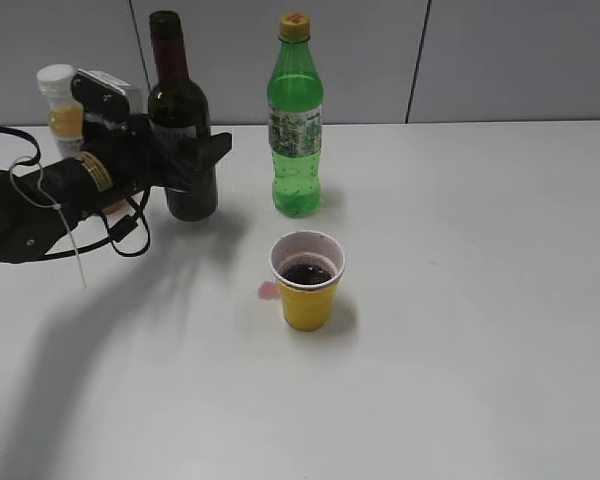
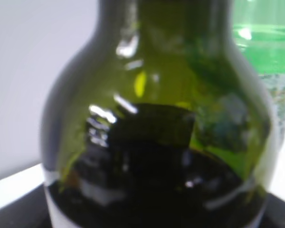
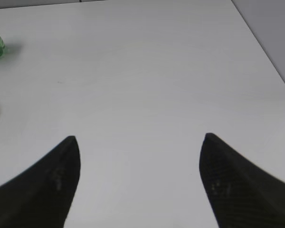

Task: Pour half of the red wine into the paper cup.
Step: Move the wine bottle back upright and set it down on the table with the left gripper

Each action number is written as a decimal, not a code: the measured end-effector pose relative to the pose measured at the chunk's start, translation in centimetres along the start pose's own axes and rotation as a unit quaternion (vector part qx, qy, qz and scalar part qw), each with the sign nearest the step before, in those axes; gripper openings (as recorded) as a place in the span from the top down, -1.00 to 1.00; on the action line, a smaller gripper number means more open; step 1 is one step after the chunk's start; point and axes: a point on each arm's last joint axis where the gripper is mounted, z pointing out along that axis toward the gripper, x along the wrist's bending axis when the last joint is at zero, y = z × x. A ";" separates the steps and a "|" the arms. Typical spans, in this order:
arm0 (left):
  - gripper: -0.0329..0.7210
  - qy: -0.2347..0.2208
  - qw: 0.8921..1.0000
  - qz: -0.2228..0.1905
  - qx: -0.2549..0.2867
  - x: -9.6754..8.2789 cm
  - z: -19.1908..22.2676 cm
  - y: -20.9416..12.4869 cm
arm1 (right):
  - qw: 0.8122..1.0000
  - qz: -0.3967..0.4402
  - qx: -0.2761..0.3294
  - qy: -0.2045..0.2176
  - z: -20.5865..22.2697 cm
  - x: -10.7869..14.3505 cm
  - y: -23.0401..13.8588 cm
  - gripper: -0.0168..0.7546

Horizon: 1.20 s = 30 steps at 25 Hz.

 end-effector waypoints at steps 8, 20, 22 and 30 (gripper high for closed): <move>-0.53 0.015 1.000 -0.016 0.016 0.2 0.1 -1.8 | 1.000 0.000 0.000 0.000 0.0 0.0 0.0 -0.57; -0.53 0.028 0.999 -0.015 0.007 0.3 0.1 -2.3 | 1.000 0.000 0.000 0.000 0.0 0.0 0.0 -0.57; -0.53 0.029 0.999 -0.018 0.003 0.3 0.1 -2.8 | 1.000 0.000 0.000 0.000 0.0 0.0 0.0 -0.57; -0.53 0.039 0.999 -0.026 -0.022 0.3 0.0 -3.4 | 1.000 0.000 0.000 0.000 0.0 0.0 0.0 -0.57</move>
